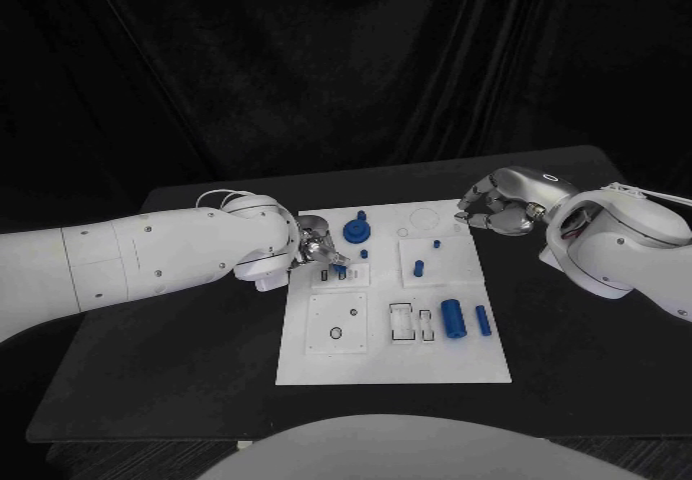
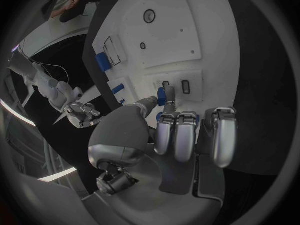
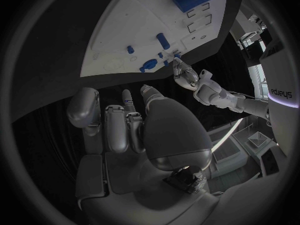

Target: Assemble the parts on the task board

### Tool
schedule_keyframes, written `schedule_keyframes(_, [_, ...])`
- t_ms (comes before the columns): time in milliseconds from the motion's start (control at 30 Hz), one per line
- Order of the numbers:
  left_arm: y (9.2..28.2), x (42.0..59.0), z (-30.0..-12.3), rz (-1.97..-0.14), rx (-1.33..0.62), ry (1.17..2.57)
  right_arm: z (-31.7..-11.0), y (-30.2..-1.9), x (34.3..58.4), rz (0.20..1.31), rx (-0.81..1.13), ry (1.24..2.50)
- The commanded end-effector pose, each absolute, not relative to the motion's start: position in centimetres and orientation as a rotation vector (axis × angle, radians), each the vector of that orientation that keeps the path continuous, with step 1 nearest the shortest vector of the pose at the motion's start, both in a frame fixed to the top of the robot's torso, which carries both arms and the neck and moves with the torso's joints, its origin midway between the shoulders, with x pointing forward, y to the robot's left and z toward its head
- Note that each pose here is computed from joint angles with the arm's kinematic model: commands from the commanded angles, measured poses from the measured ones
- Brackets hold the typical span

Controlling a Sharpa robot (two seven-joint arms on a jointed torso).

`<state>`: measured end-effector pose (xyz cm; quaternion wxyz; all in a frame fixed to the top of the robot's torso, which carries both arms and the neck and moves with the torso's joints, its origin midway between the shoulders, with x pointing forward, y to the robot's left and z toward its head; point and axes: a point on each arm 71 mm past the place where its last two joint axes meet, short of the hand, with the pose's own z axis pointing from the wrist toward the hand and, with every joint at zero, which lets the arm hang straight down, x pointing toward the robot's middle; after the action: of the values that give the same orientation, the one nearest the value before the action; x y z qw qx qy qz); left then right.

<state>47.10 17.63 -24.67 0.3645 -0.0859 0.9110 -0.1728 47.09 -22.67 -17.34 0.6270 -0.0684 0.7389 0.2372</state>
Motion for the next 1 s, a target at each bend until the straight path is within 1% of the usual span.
schedule_keyframes(33, [17.4,47.1,-24.6,-0.479,-0.229,2.311,-17.6,-22.9,47.1,0.523,-0.145,1.711])
schedule_keyframes(1000, [18.3,46.8,-25.8,-0.453,-0.249,2.337,-18.1,-23.1,46.9,0.517,-0.137,1.741])
